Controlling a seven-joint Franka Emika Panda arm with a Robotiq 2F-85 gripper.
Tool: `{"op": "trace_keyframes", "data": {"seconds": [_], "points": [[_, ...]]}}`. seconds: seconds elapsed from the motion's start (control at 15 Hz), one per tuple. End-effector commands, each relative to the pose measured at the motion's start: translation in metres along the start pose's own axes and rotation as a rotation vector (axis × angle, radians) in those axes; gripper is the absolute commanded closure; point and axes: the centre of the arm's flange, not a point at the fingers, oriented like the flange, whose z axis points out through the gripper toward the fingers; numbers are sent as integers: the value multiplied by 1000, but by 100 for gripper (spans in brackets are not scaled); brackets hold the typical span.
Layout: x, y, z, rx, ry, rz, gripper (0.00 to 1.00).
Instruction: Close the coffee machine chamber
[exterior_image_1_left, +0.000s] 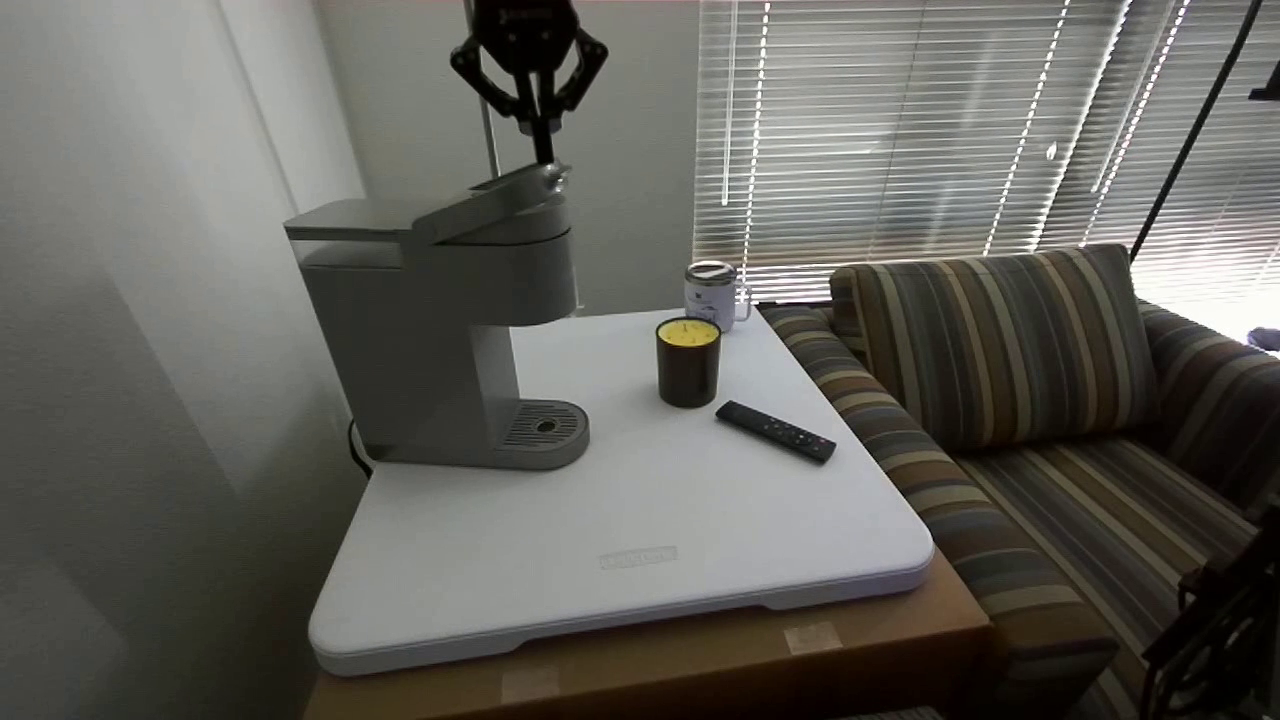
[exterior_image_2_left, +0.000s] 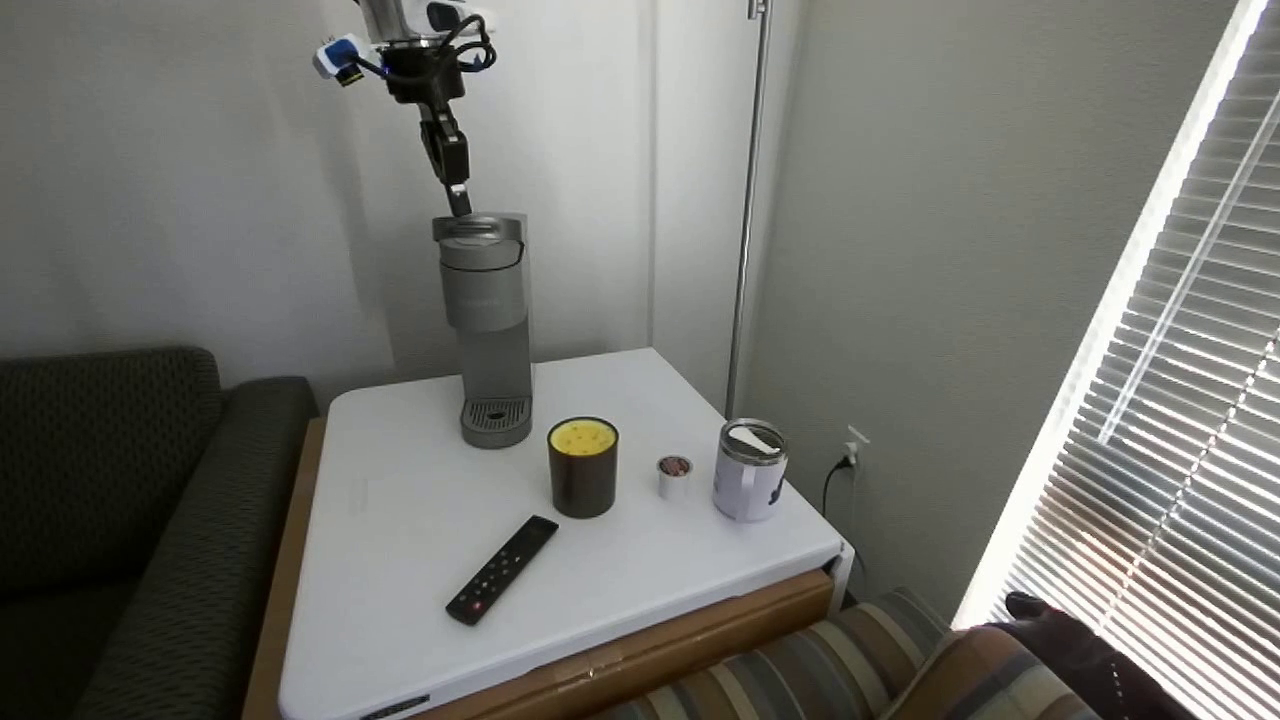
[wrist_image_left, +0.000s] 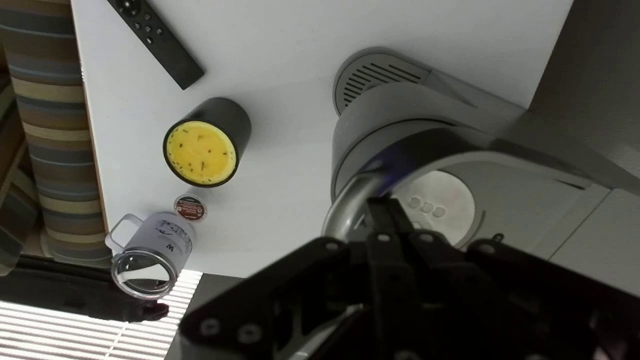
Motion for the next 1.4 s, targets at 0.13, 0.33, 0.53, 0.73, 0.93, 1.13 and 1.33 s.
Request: {"op": "trace_keyframes", "data": {"seconds": [0.13,0.33,0.53,0.73,0.93,1.13,1.33], "points": [[-10,19,9,-29,-38,30,100],[-12,23,19,-32,-39,46,100],[-14,25,23,-30,-33,68,100],[-17,28,30,-23,-33,98,100],[-21,32,39,-13,-36,133,100],[-26,34,51,1,-40,168,100],[-32,36,69,8,-47,199,100]]}}
